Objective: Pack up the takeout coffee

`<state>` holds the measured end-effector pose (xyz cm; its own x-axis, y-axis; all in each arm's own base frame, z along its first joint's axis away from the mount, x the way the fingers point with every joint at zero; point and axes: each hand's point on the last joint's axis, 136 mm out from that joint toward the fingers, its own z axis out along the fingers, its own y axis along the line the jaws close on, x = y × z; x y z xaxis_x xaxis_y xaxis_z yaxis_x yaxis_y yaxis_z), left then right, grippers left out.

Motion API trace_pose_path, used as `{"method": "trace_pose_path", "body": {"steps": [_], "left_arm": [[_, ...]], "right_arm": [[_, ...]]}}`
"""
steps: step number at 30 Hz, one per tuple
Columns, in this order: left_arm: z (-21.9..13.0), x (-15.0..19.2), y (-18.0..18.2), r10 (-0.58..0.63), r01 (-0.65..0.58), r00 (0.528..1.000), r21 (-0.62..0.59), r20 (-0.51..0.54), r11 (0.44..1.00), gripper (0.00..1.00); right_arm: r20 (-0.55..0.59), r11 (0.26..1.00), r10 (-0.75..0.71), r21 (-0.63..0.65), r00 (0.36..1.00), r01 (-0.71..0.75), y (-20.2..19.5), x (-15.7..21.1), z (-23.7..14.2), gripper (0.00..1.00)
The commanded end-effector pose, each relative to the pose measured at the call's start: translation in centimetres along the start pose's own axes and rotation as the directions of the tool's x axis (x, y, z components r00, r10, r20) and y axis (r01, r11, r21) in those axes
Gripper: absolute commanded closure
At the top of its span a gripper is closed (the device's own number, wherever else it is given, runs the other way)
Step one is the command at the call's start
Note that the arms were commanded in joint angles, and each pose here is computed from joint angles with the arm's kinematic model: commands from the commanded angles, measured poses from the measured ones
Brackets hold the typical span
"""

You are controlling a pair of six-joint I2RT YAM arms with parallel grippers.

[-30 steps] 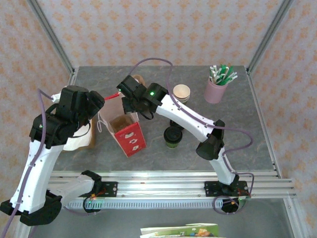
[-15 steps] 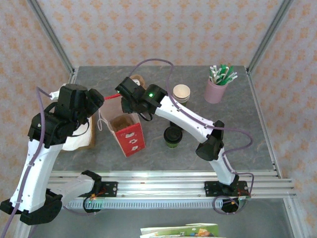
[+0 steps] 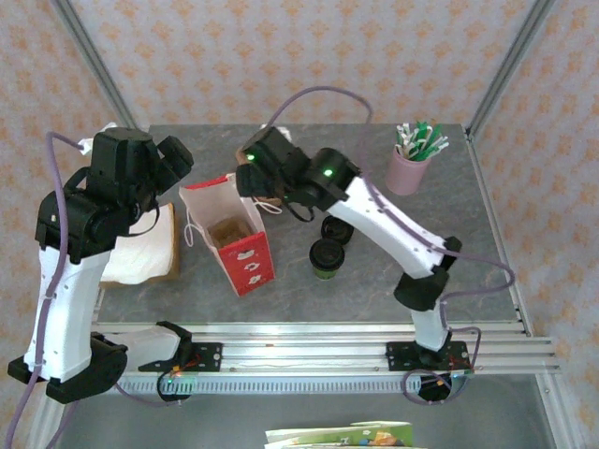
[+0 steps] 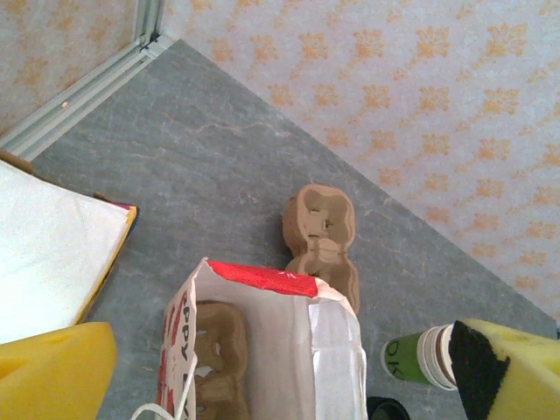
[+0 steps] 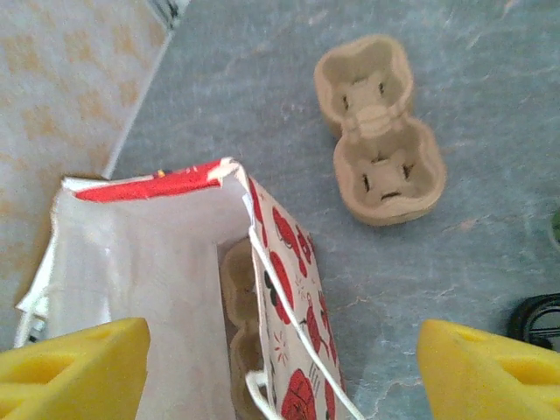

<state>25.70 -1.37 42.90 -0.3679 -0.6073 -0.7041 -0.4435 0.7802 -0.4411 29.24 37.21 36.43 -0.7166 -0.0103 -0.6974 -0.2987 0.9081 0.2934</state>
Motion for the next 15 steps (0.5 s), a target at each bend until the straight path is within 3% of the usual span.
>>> {"method": "trace_pose_path", "body": {"steps": [1, 4, 8, 15], "left_arm": [[0.3, 0.2, -1.3, 0.088, -0.087, 0.996, 0.046, -0.028, 0.995, 0.01], [1.2, 0.9, -3.4, 0.148, -0.139, 0.987, 0.125, -0.065, 0.982, 0.01], [2.4, 2.7, -5.3, 0.283, -0.27, 0.956, 0.145, -0.079, 0.952, 0.01], [2.1, 7.0, -10.5, 0.569, -0.548, 0.822, 0.246, -0.017, 0.799, 0.01]], "right_arm": [[0.037, 0.994, 0.05, 0.096, 0.998, -0.054, -4.7, -1.0, -3.2, 0.2], [0.002, 0.987, 0.089, 0.135, 0.996, -0.088, -7.8, 0.3, -4.0, 0.21], [-0.076, 0.973, 0.11, 0.213, 0.991, -0.091, -11.4, 3.8, -4.1, 0.2], [-0.264, 0.961, 0.123, 0.271, 0.957, -0.049, -14.8, 10.9, -3.0, 0.13]]}}
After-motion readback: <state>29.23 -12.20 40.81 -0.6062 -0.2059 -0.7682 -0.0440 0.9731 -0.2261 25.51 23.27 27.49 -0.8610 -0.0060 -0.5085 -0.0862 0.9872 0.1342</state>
